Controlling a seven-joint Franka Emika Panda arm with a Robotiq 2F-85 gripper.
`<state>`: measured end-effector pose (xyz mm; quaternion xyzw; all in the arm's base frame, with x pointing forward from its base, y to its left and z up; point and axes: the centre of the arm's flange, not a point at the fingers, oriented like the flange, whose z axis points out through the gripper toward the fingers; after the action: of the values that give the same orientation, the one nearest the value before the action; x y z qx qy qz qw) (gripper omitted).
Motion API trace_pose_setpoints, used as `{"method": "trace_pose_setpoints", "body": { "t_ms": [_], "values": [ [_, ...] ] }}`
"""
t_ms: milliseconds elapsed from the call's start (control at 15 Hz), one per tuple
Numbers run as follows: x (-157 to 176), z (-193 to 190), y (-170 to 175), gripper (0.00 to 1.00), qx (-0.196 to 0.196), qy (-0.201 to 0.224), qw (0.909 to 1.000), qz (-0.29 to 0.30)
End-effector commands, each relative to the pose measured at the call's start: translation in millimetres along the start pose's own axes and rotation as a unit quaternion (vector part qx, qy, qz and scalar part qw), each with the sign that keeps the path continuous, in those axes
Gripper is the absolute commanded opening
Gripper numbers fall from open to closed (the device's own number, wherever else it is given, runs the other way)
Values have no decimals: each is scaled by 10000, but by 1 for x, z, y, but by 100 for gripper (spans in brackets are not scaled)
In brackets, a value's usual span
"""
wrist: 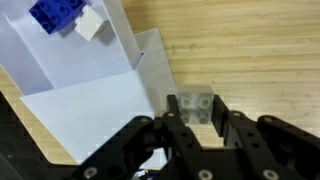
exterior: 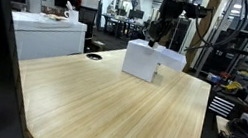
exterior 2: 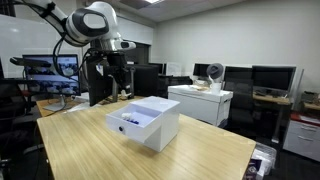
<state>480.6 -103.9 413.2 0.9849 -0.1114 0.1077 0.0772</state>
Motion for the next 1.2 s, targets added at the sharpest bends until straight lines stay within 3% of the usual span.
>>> {"method": "trace_pose_setpoints", "body": {
  "t_ms": [0, 333, 533, 1133],
  "values": [
    [-2, -10, 36, 13, -271, 17, 9987, 422],
    [-5, -3, 105, 13, -591, -55, 9898, 1292],
    [-12, 7, 129, 13, -745, -206, 9838, 1617],
    [-24, 40, 134, 13, -851, -601, 9758, 1920]
  ]
}}
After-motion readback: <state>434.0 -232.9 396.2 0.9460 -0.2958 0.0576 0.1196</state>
